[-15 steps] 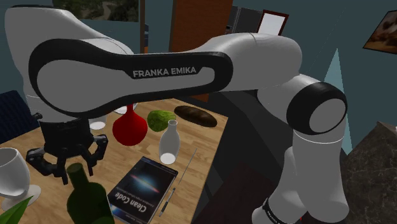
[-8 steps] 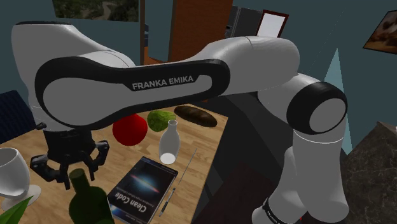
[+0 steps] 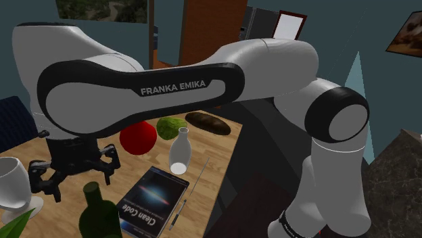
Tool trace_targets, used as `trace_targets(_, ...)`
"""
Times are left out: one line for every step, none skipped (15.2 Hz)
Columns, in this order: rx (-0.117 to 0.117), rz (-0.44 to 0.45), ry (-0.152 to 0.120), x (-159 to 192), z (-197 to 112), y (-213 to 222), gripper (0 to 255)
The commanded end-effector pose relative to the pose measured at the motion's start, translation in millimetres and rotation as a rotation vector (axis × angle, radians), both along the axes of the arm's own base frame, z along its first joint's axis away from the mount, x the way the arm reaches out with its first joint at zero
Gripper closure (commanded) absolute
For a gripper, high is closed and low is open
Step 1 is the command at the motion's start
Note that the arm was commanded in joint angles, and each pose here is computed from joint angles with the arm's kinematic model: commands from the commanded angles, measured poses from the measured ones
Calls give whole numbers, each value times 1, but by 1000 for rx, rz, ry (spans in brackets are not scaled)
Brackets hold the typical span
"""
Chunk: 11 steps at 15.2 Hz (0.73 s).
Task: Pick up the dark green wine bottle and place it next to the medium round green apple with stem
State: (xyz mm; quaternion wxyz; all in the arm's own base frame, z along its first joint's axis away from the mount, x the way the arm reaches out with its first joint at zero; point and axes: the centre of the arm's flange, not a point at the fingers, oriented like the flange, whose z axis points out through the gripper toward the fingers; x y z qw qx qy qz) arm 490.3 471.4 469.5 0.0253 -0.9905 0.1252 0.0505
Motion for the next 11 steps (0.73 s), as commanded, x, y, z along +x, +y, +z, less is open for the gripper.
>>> trace_targets(0, 0, 0, 0, 0, 0, 0)
trace_targets(0, 0, 0, 1, 13, -1, 0)
trace_targets(0, 0, 0, 2, 26, -2, 0)
trace_targets(0, 0, 0, 4, 39, -3, 0)
trace_targets(0, 0, 0, 5, 50, -3, 0)
trace_targets(0, 0, 0, 5, 50, -3, 0)
trace_targets(0, 0, 0, 5, 50, -3, 0)
trace_targets(0, 0, 0, 5, 50, -3, 0)
trace_targets(0, 0, 0, 5, 50, -3, 0)
trace_targets(0, 0, 0, 5, 50, -3, 0)
trace_targets(0, 0, 0, 5, 50, -3, 0)
